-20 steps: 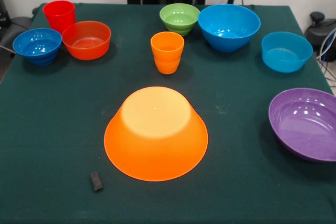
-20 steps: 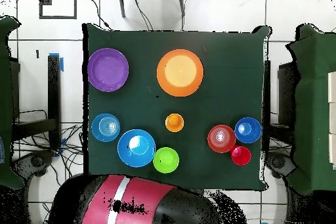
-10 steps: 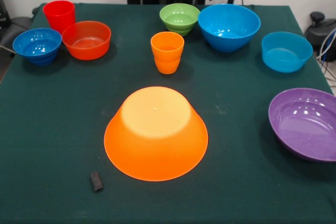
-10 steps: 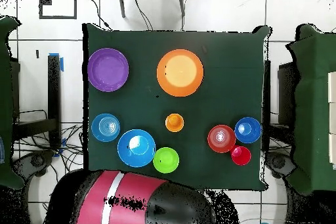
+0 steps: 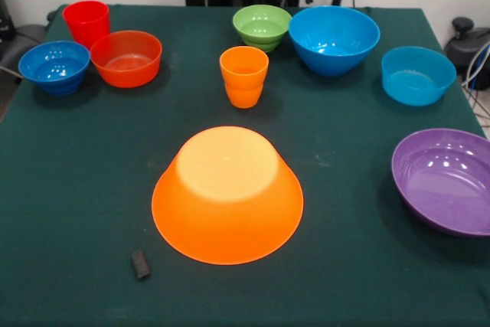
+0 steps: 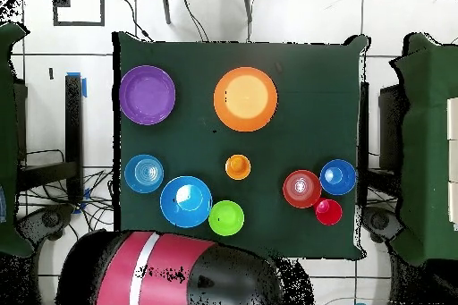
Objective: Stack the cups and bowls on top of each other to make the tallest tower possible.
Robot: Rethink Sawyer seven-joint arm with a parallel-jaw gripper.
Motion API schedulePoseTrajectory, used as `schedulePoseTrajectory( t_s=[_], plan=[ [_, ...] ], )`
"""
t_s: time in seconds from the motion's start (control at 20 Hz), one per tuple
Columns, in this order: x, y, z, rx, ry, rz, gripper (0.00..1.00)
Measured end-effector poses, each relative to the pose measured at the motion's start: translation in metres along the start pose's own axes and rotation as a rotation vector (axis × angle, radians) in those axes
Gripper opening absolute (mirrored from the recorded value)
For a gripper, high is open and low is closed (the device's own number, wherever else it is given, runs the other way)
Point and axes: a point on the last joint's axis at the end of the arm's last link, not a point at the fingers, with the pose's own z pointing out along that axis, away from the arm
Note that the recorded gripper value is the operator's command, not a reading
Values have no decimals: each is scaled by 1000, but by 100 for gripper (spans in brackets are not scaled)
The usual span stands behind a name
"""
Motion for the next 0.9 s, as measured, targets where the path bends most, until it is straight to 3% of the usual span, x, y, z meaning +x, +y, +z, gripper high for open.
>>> schedulePoseTrajectory(
  t_s=[0.55,0.9],
  plan=[
    [-51,3,-9,3,-134,17,100],
    [-69,4,-1,10,-174,29,100]
  ],
)
